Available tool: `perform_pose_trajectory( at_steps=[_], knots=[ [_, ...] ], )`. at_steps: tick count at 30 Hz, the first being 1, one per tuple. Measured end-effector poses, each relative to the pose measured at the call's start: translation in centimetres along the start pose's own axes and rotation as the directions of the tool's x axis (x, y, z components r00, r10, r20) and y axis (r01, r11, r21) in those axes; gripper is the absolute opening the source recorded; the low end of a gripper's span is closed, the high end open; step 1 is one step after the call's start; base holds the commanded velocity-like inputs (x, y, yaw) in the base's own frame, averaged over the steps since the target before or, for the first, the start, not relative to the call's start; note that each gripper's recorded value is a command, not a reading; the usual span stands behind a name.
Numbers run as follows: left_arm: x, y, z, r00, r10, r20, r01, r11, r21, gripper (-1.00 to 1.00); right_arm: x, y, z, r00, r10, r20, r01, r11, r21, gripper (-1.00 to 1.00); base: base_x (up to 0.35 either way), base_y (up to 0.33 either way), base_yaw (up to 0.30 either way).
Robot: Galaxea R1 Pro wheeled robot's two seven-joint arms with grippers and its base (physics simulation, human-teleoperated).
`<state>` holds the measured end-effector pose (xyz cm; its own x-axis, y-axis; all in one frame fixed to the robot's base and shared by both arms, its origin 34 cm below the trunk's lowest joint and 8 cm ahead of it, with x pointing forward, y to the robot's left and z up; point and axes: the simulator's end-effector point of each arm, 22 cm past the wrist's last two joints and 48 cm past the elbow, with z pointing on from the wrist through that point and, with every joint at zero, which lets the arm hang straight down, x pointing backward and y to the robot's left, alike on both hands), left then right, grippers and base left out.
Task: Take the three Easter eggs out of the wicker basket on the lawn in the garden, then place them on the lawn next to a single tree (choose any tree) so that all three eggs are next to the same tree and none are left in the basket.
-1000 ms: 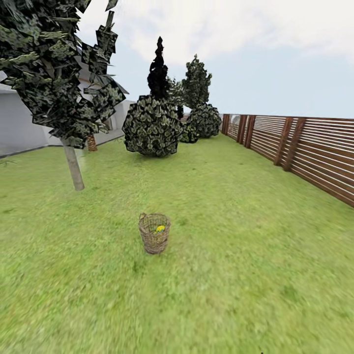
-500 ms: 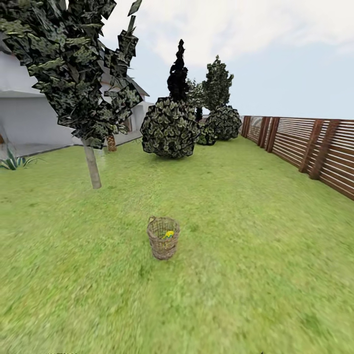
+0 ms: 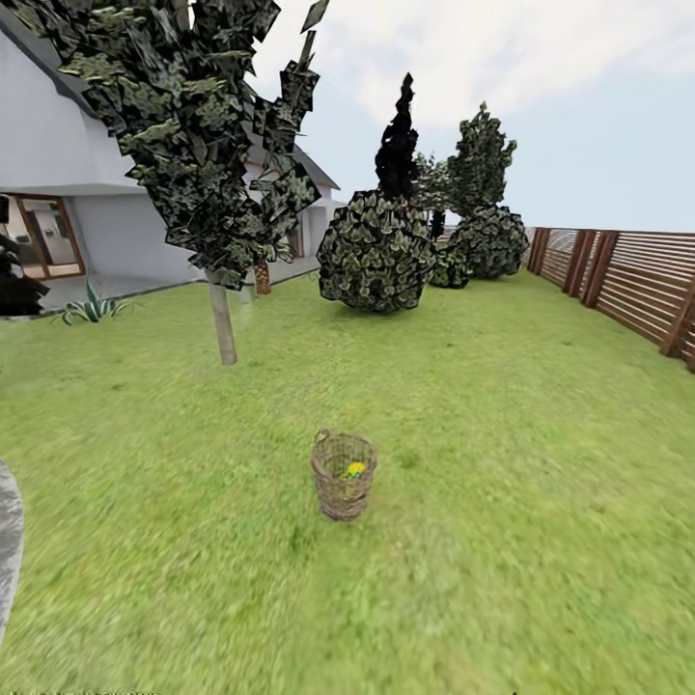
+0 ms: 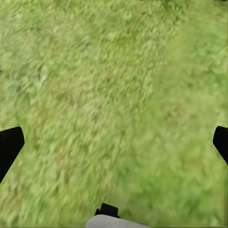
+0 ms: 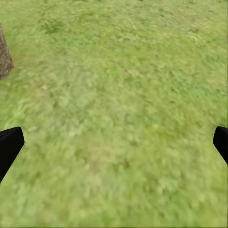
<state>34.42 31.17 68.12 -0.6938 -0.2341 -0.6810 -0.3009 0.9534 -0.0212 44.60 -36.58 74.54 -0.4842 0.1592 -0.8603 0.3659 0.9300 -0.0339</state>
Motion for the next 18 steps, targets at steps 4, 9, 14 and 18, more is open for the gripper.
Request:
perform_pose_trajectory(
  at_steps=[4,9,14,18],
  knots=[
    [-0.05,-0.01,0.02,1.0,0.0,0.001,0.0,1.0,0.0,1.0,0.0,-0.01,0.0,1.0,0.0,0.0,0.0,1.0,0.0,1.0,0.214,-0.266,0.287],
    [-0.02,0.0,-0.01,1.0,0.0,0.001,0.0,1.0,0.0,1.0,-0.03,-0.03,0.02,1.0,0.001,0.001,-0.001,1.0,0.001,1.0,0.211,-0.275,0.287],
    [0.0,0.0,0.0,1.0,0.0,0.001,0.0,1.0,0.0,1.0,-0.04,-0.03,0.03,1.0,0.001,0.001,-0.001,1.0,0.001,1.0,0.182,-0.294,0.286],
    [0.05,0.02,-0.01,1.0,0.0,-0.001,0.0,1.0,0.0,1.0,0.01,-0.04,0.03,1.0,0.001,0.0,-0.001,1.0,0.001,1.0,0.152,-0.309,0.283]
  ],
)
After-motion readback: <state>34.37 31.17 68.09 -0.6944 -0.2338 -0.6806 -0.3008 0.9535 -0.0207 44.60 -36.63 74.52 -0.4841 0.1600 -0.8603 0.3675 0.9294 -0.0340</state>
